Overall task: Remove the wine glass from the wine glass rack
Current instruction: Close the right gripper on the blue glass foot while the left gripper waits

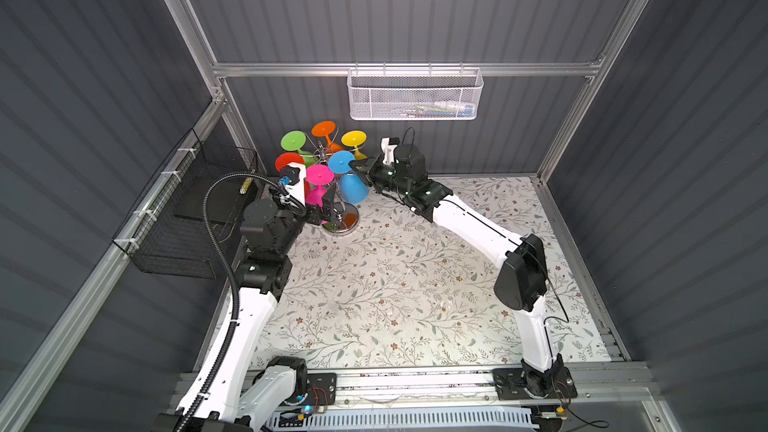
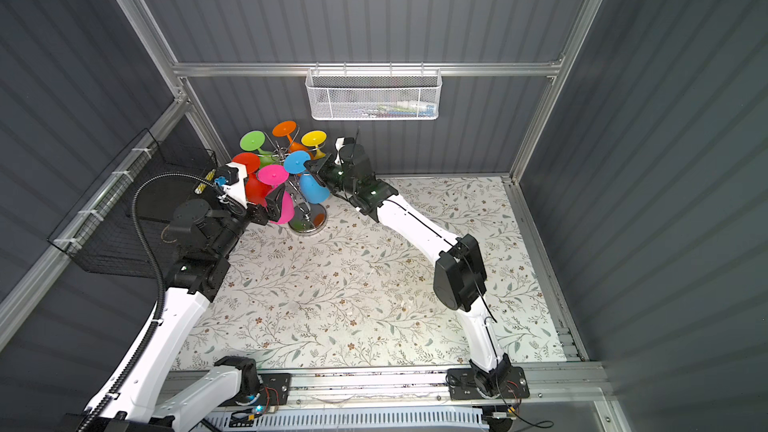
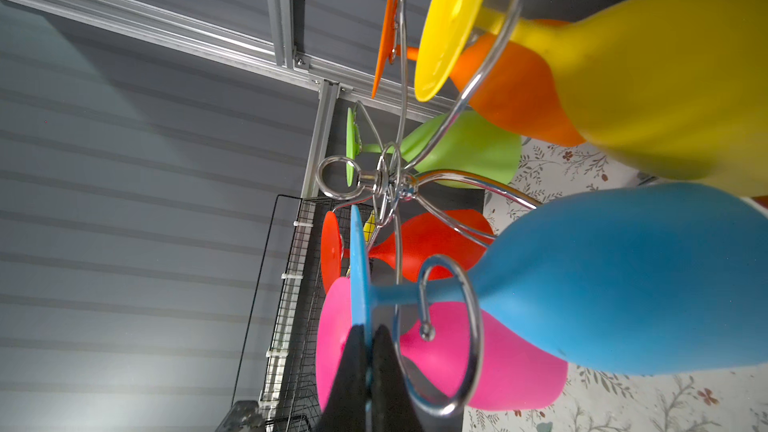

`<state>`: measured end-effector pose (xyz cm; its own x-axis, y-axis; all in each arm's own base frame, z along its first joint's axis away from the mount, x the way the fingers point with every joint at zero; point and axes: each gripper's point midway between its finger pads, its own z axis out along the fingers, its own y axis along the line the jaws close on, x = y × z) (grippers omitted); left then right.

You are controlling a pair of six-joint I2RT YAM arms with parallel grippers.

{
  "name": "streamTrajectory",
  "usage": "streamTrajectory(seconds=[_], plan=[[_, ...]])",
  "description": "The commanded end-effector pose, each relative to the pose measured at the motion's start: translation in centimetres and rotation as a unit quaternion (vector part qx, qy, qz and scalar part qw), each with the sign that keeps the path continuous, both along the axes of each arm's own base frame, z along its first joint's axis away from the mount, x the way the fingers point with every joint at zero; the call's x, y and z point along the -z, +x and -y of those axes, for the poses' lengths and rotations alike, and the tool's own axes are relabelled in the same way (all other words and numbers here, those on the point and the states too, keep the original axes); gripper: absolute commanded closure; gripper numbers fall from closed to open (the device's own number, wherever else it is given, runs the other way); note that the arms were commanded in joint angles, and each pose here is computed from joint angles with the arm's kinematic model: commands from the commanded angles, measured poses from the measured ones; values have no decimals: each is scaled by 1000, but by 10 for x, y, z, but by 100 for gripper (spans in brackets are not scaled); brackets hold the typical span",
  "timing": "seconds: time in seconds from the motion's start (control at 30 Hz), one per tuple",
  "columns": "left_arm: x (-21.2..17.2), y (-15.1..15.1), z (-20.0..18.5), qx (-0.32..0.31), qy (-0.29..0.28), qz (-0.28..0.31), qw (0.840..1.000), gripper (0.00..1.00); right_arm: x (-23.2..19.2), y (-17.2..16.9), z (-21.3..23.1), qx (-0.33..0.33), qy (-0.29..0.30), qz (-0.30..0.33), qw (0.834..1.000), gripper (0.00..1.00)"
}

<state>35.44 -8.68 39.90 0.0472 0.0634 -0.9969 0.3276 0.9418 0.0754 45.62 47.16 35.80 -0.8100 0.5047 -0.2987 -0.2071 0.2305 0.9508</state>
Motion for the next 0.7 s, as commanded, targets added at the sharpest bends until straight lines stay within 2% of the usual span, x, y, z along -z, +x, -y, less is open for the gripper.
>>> streamTrajectory(seconds=[0.0,0.37,0.67], plan=[[-3,-3,1,6,5,12,1000,2,-25,5,2,7,16,24,1000,100],[-3,-4,0,5,7,12,1000,2,-39,27,23,34,32,31,998,100],[0,-2,0,4,9,8,1000,2,-47,26,46,43,66,25,997,100]])
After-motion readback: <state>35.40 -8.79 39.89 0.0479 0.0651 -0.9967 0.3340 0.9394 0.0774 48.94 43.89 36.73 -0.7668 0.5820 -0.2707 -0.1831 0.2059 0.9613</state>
